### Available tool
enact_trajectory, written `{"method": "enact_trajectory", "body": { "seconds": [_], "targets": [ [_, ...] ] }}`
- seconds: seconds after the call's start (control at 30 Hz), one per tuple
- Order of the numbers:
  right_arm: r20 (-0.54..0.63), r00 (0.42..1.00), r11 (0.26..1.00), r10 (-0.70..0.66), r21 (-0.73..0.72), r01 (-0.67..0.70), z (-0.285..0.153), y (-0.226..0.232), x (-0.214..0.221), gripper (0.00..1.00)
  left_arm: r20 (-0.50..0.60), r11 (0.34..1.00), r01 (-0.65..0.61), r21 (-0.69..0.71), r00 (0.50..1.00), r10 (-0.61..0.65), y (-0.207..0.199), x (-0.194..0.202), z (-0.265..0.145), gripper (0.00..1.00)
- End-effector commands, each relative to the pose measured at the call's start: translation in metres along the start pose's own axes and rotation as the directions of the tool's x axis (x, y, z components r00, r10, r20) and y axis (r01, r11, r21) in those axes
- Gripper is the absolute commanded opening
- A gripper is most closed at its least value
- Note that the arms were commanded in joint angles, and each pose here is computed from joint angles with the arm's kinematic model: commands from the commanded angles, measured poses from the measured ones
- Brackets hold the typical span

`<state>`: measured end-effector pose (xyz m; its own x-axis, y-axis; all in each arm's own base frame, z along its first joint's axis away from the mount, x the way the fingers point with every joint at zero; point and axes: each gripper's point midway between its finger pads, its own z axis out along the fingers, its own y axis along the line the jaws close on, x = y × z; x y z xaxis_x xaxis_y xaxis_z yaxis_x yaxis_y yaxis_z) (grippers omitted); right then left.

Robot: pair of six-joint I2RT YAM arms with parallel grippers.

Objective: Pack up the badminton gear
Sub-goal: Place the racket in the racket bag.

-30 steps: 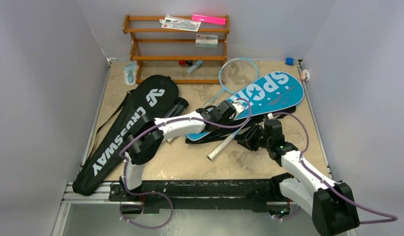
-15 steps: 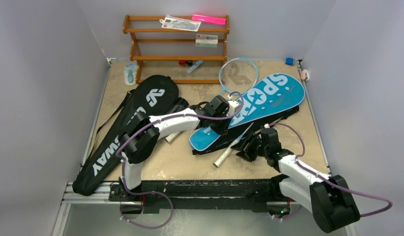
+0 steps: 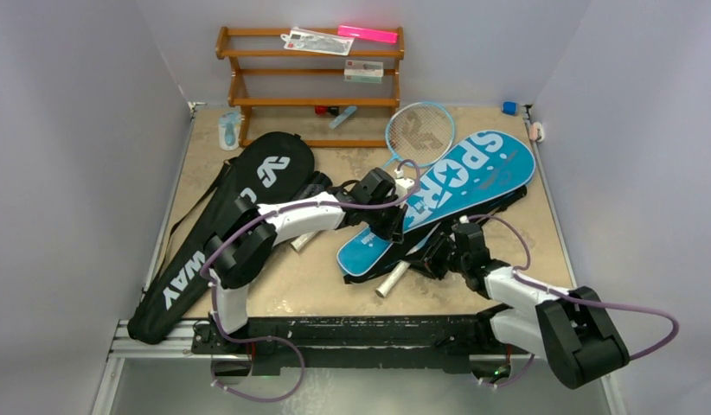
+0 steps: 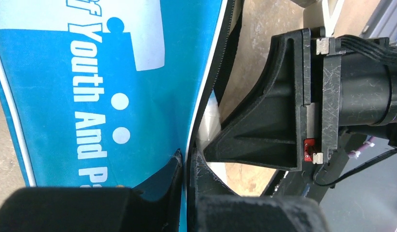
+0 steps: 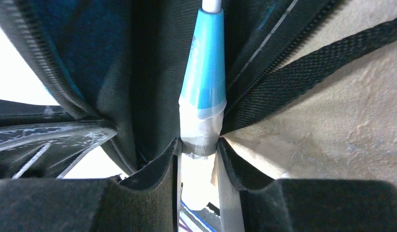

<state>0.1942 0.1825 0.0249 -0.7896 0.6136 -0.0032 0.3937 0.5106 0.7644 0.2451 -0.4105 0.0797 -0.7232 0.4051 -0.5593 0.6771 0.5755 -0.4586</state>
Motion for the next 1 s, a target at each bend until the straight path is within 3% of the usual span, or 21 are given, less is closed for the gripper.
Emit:
{"method": "enact_trajectory", "body": {
  "seconds": [0.0,0.23,0.43,0.63,0.8,0.97],
  "targets": [
    [0.038,0.999,0.995,-0.03,-0.089,0.034,-0.007,0.032,-0.009,0.23,0.073,0.995,-0.014,0.103,0.997,0.007,-0.03,-0.021,-0.021,0.0],
    [0.089,0.995,0.993,-0.05,-0.105,0.06,-0.012,0.048,-0.02,0.21,0.076,0.989,0.002,0.146,0.997,-0.014,-0.039,-0.015,-0.03,0.0],
    [0.079,0.996,0.987,-0.048,-0.152,0.06,-0.009,0.061,-0.022,0.21,0.08,0.963,0.017,0.268,0.996,-0.04,-0.061,-0.013,-0.038,0.0],
    [0.08,0.994,0.982,-0.075,-0.168,0.088,-0.016,0.073,-0.022,0.21,0.052,0.983,0.003,0.181,0.999,-0.012,-0.043,-0.001,-0.036,0.0],
    [0.169,0.983,0.97,-0.076,-0.215,0.112,-0.023,0.087,-0.035,0.21,0.039,0.948,0.032,0.316,0.998,-0.047,-0.065,0.003,-0.036,0.0],
    [0.212,0.974,0.963,-0.078,-0.237,0.129,-0.024,0.09,-0.041,0.21,0.083,0.861,0.019,0.508,0.994,-0.07,-0.103,-0.008,-0.055,0.0]
  ]
}}
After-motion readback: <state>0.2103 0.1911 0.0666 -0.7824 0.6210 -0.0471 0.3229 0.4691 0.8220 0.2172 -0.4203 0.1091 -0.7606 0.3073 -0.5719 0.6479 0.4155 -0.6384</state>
